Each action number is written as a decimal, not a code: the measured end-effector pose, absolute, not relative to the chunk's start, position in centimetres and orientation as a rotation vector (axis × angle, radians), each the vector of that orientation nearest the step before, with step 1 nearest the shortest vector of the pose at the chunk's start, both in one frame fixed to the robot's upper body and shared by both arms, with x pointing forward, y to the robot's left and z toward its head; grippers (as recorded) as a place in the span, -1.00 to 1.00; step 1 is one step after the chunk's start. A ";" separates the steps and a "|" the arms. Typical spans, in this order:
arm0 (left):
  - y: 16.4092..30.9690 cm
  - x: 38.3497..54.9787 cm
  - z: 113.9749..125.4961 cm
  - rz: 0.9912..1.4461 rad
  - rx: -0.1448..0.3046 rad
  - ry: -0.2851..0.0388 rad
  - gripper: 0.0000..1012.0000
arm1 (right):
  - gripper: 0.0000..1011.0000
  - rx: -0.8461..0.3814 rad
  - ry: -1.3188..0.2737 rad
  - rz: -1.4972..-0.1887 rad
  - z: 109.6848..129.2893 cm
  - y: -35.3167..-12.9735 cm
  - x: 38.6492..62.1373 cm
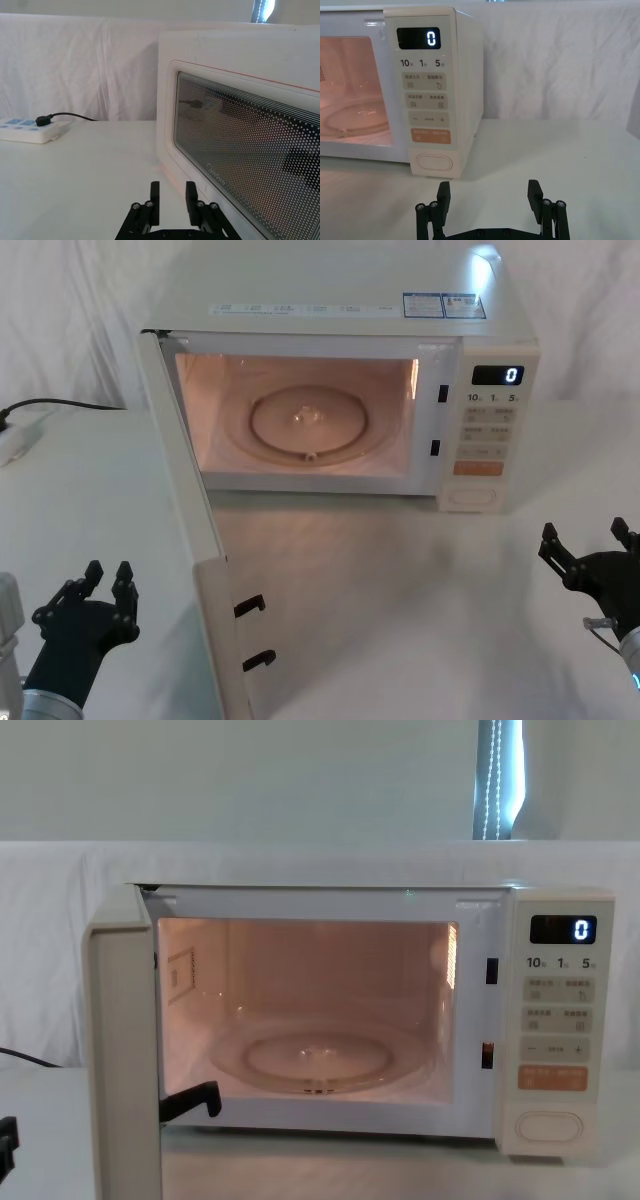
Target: Press the button to open the microwave door with one hand; close the microwave door with the other hand.
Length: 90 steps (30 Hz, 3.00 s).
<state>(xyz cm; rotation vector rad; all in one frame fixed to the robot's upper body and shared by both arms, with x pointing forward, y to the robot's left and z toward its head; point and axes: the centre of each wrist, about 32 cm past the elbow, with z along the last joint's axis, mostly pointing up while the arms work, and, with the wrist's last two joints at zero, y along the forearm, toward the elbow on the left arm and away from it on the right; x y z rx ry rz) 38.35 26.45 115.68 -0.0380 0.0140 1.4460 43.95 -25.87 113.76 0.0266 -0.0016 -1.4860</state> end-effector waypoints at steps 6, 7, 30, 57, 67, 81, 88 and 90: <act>26.5 38.4 115.7 1.446 -0.038 0.014 -0.65 | 0.98 0.027 -0.002 -1.486 113.8 -25.9 43.9; 26.5 38.4 115.7 1.446 -0.038 0.014 -0.68 | 0.98 0.027 -0.002 -1.486 113.8 -25.9 43.9; 29.4 38.0 118.5 1.374 -0.099 0.110 -1.00 | 0.98 0.027 -0.002 -1.486 113.8 -25.9 43.9; 29.7 39.5 123.7 1.090 -0.175 0.164 -1.00 | 0.98 0.027 -0.002 -1.486 113.8 -25.9 43.9; 28.7 40.4 124.7 1.046 -0.181 0.142 -1.00 | 0.98 0.027 -0.002 -1.486 113.8 -25.9 43.9; 27.0 42.0 125.1 1.009 -0.188 0.127 -1.00 | 0.98 0.027 -0.002 -1.486 113.8 -25.9 43.9; 25.8 43.2 125.0 1.010 -0.184 0.105 -1.00 | 0.98 0.027 -0.002 -1.486 113.8 -25.9 43.9; 25.3 43.6 124.9 1.014 -0.176 0.090 -1.00 | 0.98 0.027 -0.002 -1.486 113.8 -25.9 43.9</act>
